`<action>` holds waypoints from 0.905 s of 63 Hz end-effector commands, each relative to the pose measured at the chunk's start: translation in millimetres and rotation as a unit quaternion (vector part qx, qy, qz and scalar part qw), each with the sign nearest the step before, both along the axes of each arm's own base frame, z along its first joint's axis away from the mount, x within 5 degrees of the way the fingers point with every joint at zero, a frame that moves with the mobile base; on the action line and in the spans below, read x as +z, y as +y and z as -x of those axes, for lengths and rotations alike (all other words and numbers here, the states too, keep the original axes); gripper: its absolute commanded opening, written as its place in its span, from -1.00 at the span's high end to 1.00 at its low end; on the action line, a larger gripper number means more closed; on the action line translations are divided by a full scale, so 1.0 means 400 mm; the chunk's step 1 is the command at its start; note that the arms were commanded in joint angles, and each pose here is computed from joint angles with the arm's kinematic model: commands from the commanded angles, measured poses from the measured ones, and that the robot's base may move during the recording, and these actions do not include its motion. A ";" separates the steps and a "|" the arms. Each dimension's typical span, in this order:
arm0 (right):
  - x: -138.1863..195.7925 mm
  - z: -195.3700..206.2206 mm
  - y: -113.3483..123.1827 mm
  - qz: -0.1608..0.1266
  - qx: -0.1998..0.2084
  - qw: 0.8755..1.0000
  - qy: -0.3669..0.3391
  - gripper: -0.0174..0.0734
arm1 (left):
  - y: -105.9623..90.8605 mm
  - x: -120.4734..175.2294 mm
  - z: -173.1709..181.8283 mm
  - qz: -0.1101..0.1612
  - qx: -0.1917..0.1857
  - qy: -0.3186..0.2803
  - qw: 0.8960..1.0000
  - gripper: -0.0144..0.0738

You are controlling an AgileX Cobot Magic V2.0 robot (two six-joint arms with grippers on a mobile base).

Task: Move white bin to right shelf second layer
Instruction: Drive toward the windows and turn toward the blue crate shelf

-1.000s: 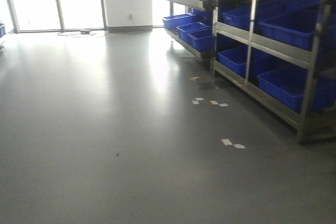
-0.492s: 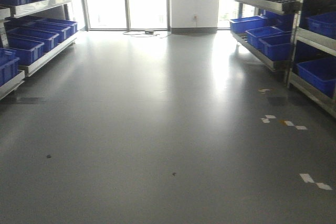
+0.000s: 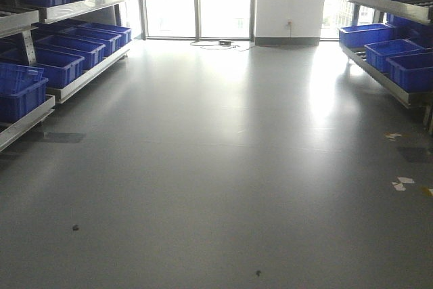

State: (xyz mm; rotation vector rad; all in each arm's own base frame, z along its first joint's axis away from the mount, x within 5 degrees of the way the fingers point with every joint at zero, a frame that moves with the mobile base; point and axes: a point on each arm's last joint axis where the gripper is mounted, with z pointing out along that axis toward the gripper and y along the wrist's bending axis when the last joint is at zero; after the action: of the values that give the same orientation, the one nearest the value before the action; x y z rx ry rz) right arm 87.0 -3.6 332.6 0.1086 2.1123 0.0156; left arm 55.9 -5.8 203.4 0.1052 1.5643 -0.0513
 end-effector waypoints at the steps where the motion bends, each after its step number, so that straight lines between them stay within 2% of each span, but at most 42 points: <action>1: 0.042 -0.006 -0.001 0.002 -0.003 0.998 -0.058 0.51 | 0.000 -0.010 -0.001 0.007 -0.001 -0.030 1.000 0.48; 57: 0.042 -0.006 -0.001 0.001 -0.003 0.998 -0.058 0.51 | 0.000 -0.010 -0.001 0.007 -0.001 -0.030 1.000 0.48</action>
State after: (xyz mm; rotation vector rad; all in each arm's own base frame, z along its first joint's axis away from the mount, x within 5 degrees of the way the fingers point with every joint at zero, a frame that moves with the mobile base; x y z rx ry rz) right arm 87.0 -3.6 332.6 0.1086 2.1123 0.0156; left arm 55.9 -5.8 203.4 0.1052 1.5643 -0.0513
